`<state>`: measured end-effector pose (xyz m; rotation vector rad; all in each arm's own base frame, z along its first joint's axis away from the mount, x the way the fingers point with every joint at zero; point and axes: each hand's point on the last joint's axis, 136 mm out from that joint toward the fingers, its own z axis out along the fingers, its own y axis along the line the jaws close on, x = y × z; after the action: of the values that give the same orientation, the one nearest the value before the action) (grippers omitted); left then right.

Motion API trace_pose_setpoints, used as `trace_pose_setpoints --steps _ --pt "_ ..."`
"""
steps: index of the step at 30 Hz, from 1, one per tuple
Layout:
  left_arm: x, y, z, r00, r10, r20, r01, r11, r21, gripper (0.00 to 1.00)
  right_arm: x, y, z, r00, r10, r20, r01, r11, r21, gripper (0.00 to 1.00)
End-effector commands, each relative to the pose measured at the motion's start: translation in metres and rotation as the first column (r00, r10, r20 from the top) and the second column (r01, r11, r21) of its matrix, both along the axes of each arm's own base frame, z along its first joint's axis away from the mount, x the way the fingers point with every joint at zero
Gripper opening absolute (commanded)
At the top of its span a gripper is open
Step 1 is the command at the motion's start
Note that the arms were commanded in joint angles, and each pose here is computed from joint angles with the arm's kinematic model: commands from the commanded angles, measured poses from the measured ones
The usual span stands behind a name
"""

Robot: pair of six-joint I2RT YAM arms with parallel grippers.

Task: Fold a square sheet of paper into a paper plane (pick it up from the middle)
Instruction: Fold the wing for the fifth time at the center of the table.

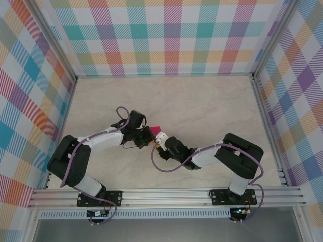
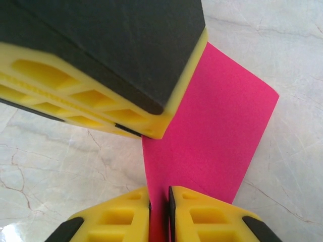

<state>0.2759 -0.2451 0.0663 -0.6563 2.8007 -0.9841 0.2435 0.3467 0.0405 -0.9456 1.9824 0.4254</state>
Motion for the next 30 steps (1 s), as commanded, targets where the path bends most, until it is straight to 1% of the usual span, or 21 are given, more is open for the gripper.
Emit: trace_pose_setpoints --steps 1,5,6,10,15,17,22,25,30 --pt "0.004 -0.004 0.008 1.0 -0.005 0.011 0.005 1.0 0.004 0.13 -0.002 0.01 0.013 0.999 0.012 -0.035 -0.008 0.995 0.095 0.15" --pt "0.01 0.004 0.019 0.999 0.007 0.051 -0.008 1.0 0.025 0.28 0.0 0.005 0.009 0.993 0.002 -0.12 0.016 0.989 0.147 0.13" --pt "0.008 0.011 0.018 0.999 0.015 0.042 -0.017 0.999 0.047 0.32 0.0 0.004 0.009 0.99 0.002 -0.144 0.022 0.986 0.163 0.12" --pt "0.014 0.029 0.029 0.995 0.056 0.083 -0.061 0.996 0.067 0.46 0.003 0.0 0.008 0.974 0.002 -0.228 0.049 0.975 0.217 0.09" --pt "0.017 0.042 0.034 0.987 0.093 0.131 -0.102 0.993 0.064 0.57 0.007 -0.002 0.01 0.942 0.02 -0.334 0.083 0.953 0.292 0.07" --pt "0.02 0.04 0.033 0.983 0.094 0.157 -0.102 0.994 0.041 0.58 0.007 -0.003 0.009 0.931 0.026 -0.363 0.094 0.946 0.309 0.07" --pt "0.018 0.033 0.026 0.981 0.08 0.175 -0.079 0.997 -0.012 0.57 0.011 -0.009 0.006 0.89 0.036 -0.455 0.142 0.926 0.351 0.08" --pt "0.017 0.03 0.023 0.98 0.062 0.189 -0.057 0.998 -0.032 0.54 0.012 -0.01 0.003 0.866 0.039 -0.499 0.164 0.92 0.357 0.09" --pt "0.015 0.023 0.013 0.981 0.04 0.189 -0.027 0.997 -0.071 0.44 0.009 -0.011 -0.005 0.832 0.046 -0.553 0.181 0.92 0.348 0.14"
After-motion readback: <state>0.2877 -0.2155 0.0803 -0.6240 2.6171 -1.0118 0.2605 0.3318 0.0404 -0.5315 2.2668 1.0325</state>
